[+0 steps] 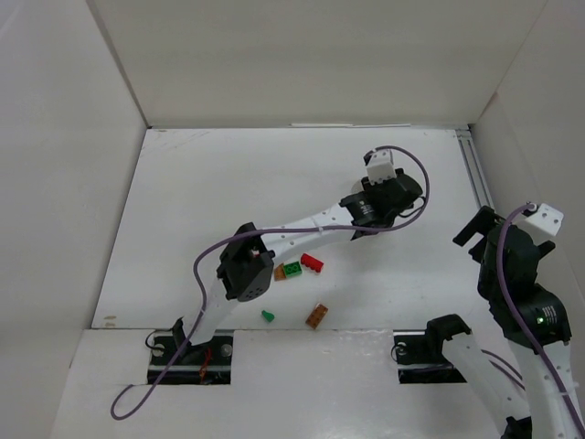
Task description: Sort the legos into containers by color
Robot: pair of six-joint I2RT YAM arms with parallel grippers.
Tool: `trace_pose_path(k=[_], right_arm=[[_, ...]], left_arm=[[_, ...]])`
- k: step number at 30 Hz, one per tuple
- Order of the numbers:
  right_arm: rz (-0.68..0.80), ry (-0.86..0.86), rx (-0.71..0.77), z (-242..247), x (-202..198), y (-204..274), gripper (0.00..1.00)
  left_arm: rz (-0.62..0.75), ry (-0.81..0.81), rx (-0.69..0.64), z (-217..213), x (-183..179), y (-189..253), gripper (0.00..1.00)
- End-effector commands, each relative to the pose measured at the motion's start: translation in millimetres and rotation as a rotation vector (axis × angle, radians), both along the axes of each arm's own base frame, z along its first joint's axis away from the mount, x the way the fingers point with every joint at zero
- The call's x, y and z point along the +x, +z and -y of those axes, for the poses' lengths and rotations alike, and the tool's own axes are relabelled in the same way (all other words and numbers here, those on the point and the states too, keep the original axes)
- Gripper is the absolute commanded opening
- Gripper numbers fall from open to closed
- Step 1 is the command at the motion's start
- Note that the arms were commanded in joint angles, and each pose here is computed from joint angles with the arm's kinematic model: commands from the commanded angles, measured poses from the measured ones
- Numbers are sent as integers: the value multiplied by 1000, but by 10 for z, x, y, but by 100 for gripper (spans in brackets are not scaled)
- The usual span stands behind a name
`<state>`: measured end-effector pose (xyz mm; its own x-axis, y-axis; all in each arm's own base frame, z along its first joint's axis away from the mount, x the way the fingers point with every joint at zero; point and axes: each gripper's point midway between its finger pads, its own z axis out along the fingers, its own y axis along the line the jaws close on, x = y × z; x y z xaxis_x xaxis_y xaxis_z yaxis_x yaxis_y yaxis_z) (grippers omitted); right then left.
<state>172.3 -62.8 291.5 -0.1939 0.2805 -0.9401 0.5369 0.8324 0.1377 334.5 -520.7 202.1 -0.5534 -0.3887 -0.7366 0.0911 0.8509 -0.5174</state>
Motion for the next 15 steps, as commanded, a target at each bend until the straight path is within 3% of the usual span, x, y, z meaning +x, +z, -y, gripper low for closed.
trace_pose_path(k=[1,8,15], right_arm=[[42,-34,4,63,-63,135,99],[42,-34,4,66,-74,114,99],[52,-42,3,85,-97,129,99]], left_arm=[[-11,59,-83,14,49,150,27],[-44,112,-64,-16,76,-104,27],[-54,157,-73,-58,97,-145,39]])
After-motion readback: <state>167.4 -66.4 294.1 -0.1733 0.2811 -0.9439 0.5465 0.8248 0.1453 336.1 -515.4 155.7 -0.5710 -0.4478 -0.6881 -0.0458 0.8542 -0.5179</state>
